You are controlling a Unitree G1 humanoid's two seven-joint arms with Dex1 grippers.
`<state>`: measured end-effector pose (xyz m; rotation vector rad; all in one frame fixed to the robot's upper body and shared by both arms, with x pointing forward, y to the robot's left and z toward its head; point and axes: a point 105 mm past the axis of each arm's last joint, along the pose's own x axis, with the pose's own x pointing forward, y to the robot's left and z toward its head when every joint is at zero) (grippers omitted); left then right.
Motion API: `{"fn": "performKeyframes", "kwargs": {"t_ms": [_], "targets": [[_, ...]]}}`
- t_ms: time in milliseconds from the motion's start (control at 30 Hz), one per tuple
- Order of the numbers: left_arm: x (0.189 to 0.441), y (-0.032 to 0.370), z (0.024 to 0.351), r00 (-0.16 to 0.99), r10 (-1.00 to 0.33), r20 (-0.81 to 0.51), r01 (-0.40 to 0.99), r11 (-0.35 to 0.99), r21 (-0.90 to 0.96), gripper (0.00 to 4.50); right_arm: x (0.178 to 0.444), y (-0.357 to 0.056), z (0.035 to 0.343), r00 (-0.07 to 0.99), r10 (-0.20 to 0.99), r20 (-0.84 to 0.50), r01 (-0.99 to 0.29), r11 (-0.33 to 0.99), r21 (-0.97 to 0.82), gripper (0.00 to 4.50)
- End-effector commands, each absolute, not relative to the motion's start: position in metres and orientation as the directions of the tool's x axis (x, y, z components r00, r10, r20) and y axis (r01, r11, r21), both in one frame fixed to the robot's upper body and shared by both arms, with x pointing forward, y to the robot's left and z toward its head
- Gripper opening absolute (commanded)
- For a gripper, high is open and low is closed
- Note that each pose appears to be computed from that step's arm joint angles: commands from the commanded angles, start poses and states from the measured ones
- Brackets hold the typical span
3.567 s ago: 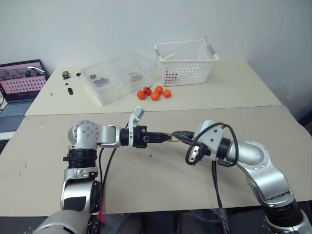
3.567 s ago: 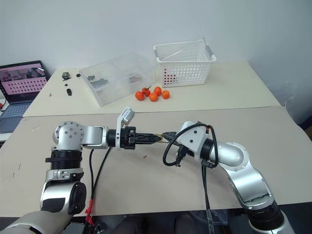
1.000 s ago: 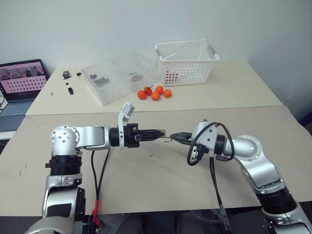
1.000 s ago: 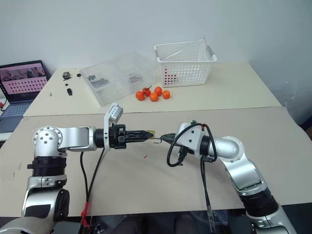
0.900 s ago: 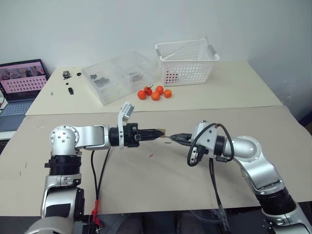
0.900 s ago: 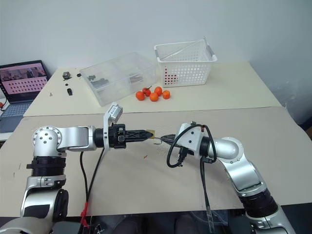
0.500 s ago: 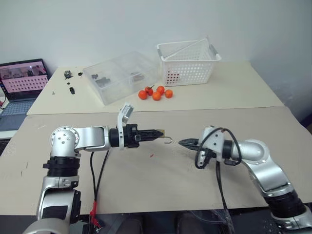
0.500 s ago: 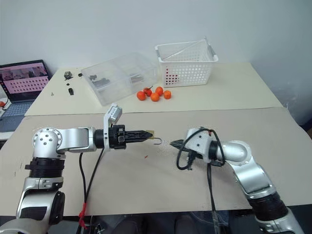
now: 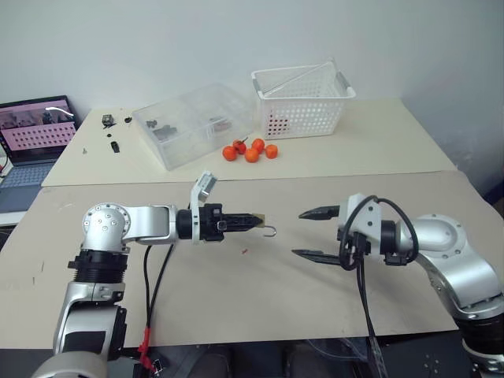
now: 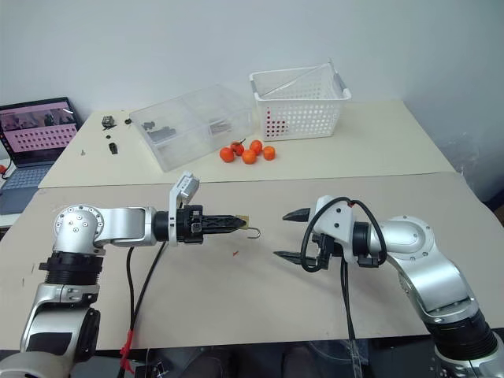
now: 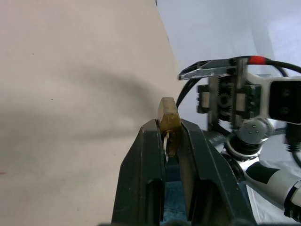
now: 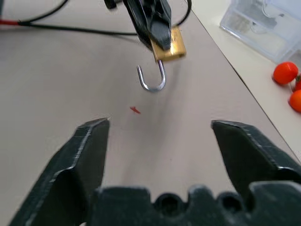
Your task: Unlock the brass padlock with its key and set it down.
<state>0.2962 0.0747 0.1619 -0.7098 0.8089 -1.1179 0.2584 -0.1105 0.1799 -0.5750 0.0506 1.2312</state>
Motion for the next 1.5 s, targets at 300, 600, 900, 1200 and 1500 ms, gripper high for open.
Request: {"fn": "performKeyframes", "kwargs": {"t_ms": [300, 600, 900, 1200, 1500], "targets": [[0.303, 0.033, 0.144, 0.13, -0.958, -0.255, 0.432, 0.286, -0.855, 0.01, 0.238, -0.099, 0.209, 0.387, 0.879, -0.279, -0.886, 0.27, -0.377, 4.47], [0.312, 0.007, 0.107, 0.123, -0.915, -0.385, 0.363, 0.403, -0.841, 0.01, 0.234, -0.098, 0.217, 0.459, 0.858, -0.232, -0.85, 0.348, -0.395, 4.47], [0.311, -0.001, 0.093, 0.103, -0.914, -0.393, 0.335, 0.403, -0.852, 0.01, 0.23, -0.1, 0.213, 0.487, 0.839, -0.244, -0.84, 0.372, -0.395, 4.47], [0.312, 0.02, 0.082, 0.138, -0.888, -0.439, 0.319, 0.46, -0.829, 0.01, 0.232, -0.1, 0.214, 0.475, 0.843, -0.253, -0.845, 0.358, -0.397, 4.5], [0.319, 0.074, 0.09, 0.236, -0.848, -0.474, 0.283, 0.526, -0.802, 0.01, 0.237, -0.094, 0.213, 0.438, 0.861, -0.259, -0.861, 0.319, -0.397, 4.5]]}}
